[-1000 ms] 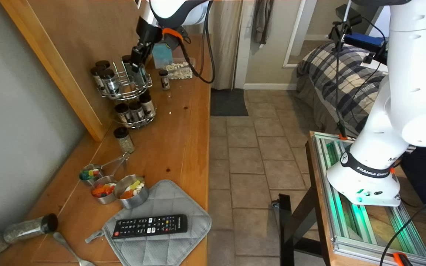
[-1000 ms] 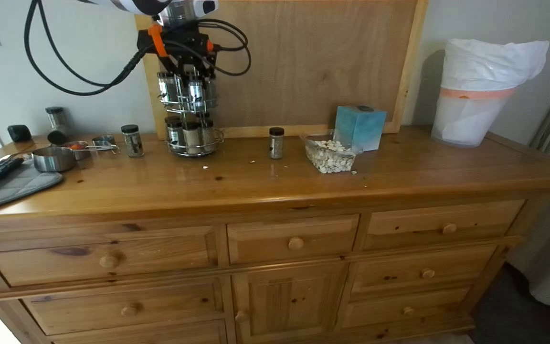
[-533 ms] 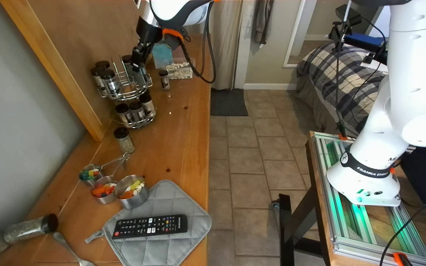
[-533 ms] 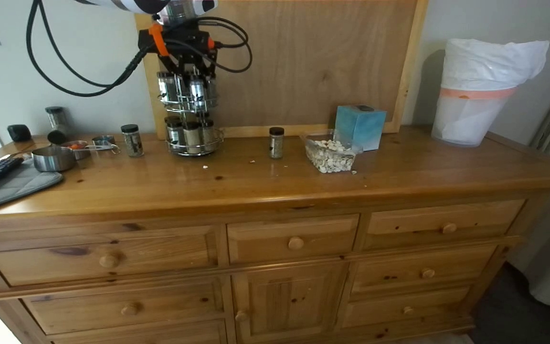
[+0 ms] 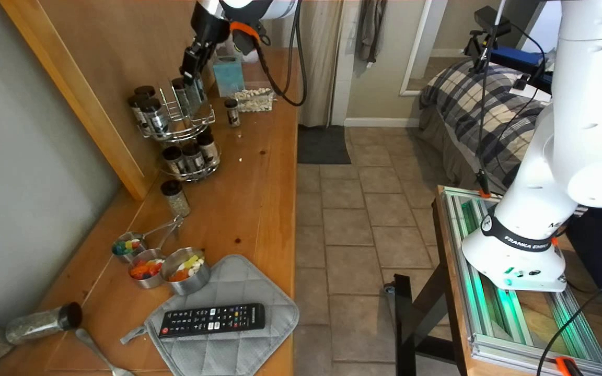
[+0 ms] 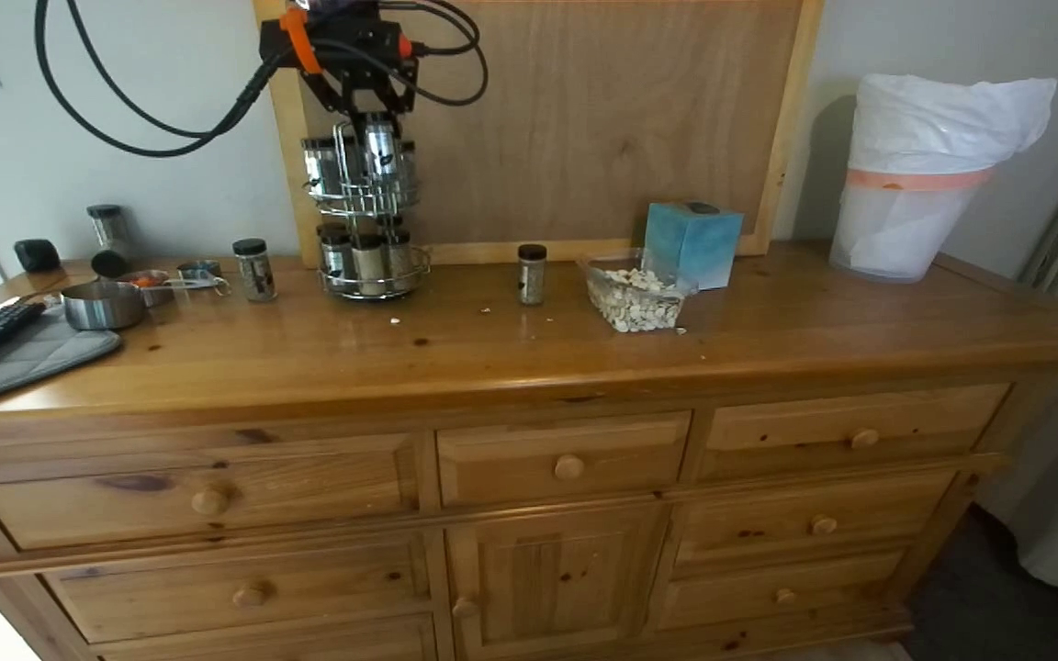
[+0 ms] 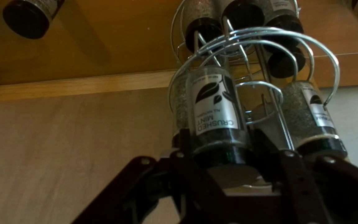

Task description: Put one glass jar from the silver stand on the counter.

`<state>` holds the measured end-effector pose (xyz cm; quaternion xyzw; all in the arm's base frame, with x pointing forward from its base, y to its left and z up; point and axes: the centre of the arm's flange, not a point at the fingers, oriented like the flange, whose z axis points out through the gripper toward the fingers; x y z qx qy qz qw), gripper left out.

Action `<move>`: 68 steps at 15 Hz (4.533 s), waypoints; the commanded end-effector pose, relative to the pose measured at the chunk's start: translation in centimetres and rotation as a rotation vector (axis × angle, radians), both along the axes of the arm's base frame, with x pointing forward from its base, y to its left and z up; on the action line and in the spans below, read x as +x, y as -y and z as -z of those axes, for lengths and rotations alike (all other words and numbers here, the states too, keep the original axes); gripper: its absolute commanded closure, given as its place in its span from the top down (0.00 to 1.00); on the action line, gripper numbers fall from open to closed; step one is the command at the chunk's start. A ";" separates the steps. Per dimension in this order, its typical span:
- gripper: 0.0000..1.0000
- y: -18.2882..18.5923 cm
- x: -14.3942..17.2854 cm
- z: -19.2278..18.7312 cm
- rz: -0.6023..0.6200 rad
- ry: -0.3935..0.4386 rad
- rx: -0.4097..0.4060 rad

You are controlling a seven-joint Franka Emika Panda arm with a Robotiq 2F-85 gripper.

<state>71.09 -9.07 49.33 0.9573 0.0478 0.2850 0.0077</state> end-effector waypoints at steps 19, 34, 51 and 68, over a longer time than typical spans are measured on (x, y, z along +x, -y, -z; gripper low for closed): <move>0.26 -18.3 -12.9 -11.5 -0.804 0.041 -0.261; 0.51 -23.8 -13.4 -11.0 -0.927 0.033 -0.250; 0.26 -42.5 -7.4 -2.7 -1.626 -0.006 -0.259; 0.51 -42.3 -8.6 -1.7 -1.633 0.011 -0.234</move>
